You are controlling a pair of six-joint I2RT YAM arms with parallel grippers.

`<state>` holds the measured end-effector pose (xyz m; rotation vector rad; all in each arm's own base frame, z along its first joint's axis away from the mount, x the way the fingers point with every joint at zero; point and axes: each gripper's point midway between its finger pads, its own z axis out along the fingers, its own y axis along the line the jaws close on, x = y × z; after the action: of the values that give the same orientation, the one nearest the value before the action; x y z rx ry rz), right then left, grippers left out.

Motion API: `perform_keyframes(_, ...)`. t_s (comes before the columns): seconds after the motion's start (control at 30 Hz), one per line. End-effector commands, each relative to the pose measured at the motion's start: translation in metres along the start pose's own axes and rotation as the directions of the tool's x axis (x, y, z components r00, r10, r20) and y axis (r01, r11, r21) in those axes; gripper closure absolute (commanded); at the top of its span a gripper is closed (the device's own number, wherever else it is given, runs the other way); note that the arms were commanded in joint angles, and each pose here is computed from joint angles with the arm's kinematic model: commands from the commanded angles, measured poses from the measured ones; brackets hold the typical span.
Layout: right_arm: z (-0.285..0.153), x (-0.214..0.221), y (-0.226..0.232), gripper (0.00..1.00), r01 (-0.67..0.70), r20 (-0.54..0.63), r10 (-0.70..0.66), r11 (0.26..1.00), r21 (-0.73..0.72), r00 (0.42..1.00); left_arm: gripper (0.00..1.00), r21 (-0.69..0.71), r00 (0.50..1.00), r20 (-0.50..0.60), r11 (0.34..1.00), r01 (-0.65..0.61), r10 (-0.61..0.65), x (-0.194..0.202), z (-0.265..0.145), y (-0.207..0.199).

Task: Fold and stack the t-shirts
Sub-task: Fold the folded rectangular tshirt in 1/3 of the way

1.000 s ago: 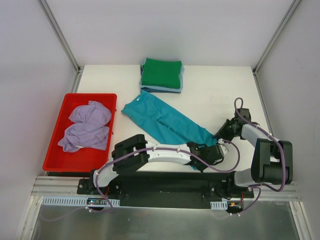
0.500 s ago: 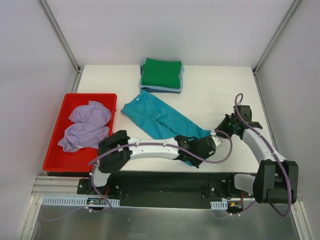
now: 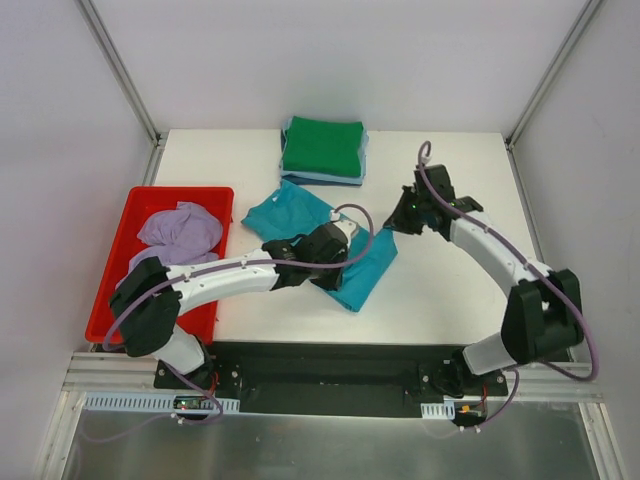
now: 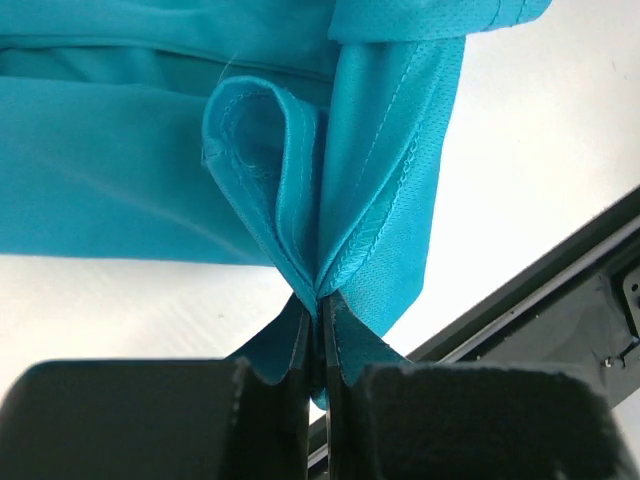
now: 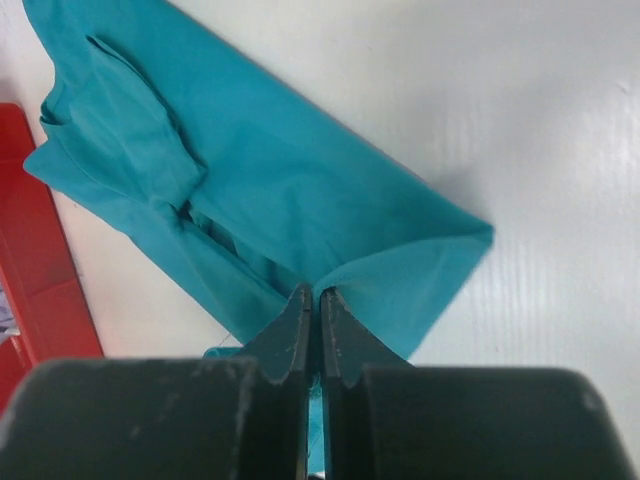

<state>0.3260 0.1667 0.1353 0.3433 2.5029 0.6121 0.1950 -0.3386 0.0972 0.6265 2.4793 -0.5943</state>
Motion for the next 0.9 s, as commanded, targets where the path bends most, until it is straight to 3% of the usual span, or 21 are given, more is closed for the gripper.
perform_keyframes(0.0,0.023,-0.036,0.033,0.98,0.048,0.099,-0.052,0.998,0.042,0.994,1.00,-0.040,0.990,0.092,0.993,0.112,-0.108,-0.019,-0.017,0.033)
perform_keyframes(0.27,0.076,-0.054,0.071,0.99,0.066,0.088,-0.069,0.997,0.036,0.994,1.00,-0.174,0.965,0.165,0.958,0.230,-0.202,-0.033,-0.030,0.102)
perform_keyframes(0.5,0.114,-0.065,0.084,0.99,0.045,0.130,-0.046,0.999,0.013,0.990,1.00,-0.228,0.953,0.142,0.928,0.295,-0.268,-0.038,-0.016,0.140)
perform_keyframes(0.67,0.134,-0.066,0.087,0.94,0.050,0.109,-0.051,0.999,0.010,0.993,1.00,-0.246,0.949,0.105,0.917,0.313,-0.296,-0.039,0.000,0.153)
perform_keyframes(0.7,0.139,-0.065,0.087,0.91,0.061,0.098,-0.062,0.998,0.010,0.993,0.96,-0.257,0.947,0.103,0.912,0.321,-0.304,-0.039,0.001,0.156)
perform_keyframes(0.73,0.142,-0.063,0.094,0.84,0.074,0.071,-0.072,0.997,-0.016,0.995,0.88,-0.267,0.946,0.102,0.908,0.323,-0.306,-0.039,0.002,0.159)
perform_keyframes(0.77,0.148,-0.058,0.096,0.77,0.091,0.040,-0.090,0.996,-0.024,0.995,0.86,-0.278,0.946,0.102,0.904,0.326,-0.309,-0.040,0.001,0.163)
perform_keyframes(0.87,0.143,-0.065,0.111,0.47,0.141,0.011,-0.140,0.988,-0.059,0.990,0.61,-0.306,0.944,0.128,0.893,0.330,-0.305,-0.049,-0.007,0.171)
